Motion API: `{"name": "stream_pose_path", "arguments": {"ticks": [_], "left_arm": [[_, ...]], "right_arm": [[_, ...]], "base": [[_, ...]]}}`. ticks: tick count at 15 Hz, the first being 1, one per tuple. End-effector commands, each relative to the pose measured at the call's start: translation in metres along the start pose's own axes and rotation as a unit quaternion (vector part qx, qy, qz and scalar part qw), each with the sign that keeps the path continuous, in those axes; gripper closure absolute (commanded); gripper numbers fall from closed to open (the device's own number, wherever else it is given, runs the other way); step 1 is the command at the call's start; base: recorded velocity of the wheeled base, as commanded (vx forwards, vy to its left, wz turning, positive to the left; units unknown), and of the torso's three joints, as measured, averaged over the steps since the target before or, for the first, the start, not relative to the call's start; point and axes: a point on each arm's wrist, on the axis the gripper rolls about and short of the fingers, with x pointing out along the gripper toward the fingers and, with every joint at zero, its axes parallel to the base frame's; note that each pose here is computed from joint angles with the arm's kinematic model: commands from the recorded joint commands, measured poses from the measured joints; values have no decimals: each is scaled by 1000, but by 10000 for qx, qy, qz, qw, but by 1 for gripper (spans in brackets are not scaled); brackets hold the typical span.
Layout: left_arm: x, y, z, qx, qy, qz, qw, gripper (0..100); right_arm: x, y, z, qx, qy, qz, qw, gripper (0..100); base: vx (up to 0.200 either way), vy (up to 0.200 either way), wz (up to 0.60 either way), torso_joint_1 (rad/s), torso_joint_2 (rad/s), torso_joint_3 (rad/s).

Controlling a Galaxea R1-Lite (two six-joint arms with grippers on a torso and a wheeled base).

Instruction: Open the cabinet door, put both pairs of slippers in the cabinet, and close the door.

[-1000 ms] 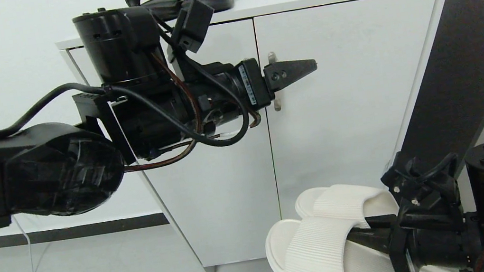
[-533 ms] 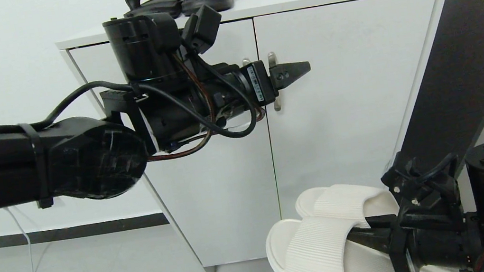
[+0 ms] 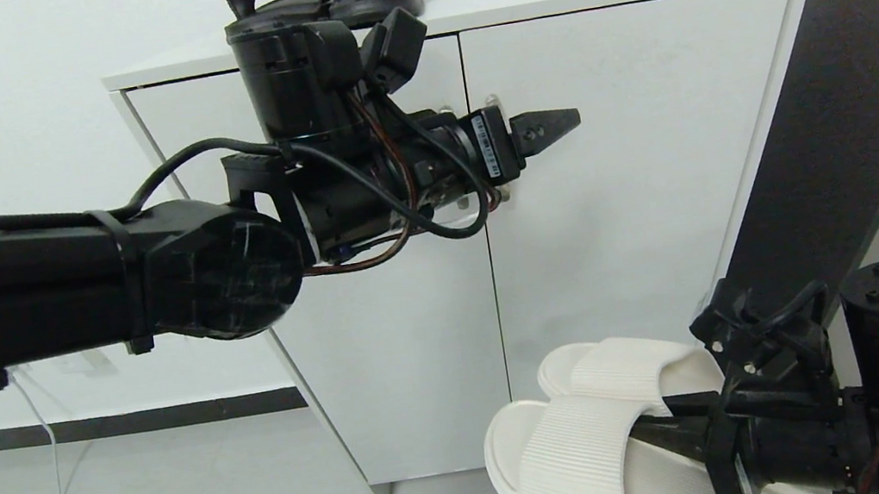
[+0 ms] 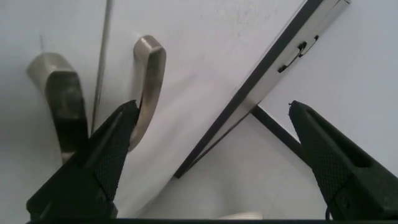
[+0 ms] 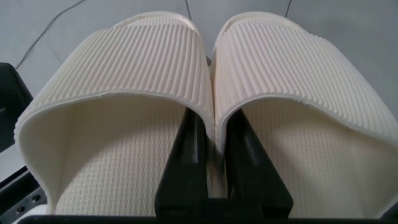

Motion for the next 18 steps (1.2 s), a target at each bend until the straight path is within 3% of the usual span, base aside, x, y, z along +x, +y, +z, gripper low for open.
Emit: {"name": "stream_pose_path", "arguments": {"ticks": [1, 7, 12, 18], "left_arm": [[4, 2, -3, -7, 19, 19, 10000, 100], [-3, 1, -7, -42, 99, 12, 9999, 100], [-27, -13, -14, -31, 117, -127, 9998, 100], [-62, -31, -20, 17, 12, -303, 9995, 100]], "right_arm": [[1, 0, -1, 9, 14, 3, 10000, 100], [-3, 2, -4, -5, 54, 148, 9999, 100], [-10, 5, -5, -78, 9, 607, 9981, 100], [-11, 5, -6, -117, 28, 615, 9980, 100]], "base": [[0, 0, 0, 0, 0, 0], [0, 0, 0, 0, 0, 0], [0, 0, 0, 0, 0, 0], [0, 0, 0, 0, 0, 0]]}}
